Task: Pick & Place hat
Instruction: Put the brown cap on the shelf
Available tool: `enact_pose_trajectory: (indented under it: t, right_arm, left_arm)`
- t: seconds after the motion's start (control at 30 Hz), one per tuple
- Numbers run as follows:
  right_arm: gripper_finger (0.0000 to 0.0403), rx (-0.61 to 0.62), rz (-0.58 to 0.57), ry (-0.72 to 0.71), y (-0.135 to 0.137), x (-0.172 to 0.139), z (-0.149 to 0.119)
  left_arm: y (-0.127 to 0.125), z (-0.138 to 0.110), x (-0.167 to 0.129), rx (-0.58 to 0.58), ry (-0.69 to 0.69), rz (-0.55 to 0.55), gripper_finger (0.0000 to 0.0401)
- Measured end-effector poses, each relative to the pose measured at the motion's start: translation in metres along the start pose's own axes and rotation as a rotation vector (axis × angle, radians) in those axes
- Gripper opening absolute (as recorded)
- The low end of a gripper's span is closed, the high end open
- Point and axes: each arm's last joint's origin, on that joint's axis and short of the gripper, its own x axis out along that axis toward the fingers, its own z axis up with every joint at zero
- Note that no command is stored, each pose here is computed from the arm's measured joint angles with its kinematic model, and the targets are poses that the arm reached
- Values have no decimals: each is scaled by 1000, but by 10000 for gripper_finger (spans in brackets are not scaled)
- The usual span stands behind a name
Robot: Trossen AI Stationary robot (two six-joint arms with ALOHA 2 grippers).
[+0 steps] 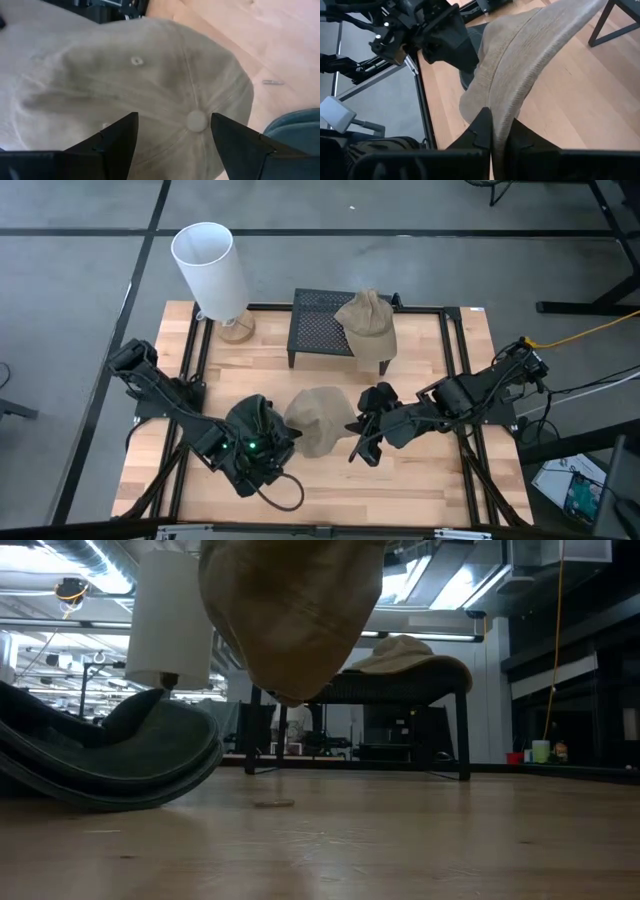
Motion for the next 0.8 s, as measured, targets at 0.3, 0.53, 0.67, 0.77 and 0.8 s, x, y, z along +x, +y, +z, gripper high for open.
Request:
enact_pose_trajectory:
  t: [0.3, 0.53, 0.67, 0.77, 0.8]
  right_arm:
    - [17, -15, 23, 25, 0, 0, 0]
    - [17, -58, 31, 35, -5, 2, 5]
    - [17, -72, 33, 37, -5, 2, 5]
    - [17, -83, 34, 37, -5, 2, 5]
    - [17, -86, 34, 37, -5, 2, 5]
  left_arm:
    - [0, -3, 1, -4, 26, 1, 242]
    - [2, -8, 7, -22, 55, -18, 241]
    - [4, -10, 9, -27, 59, -22, 242]
    - [4, -10, 10, -29, 58, -28, 240]
    - [4, -10, 10, -30, 57, -27, 240]
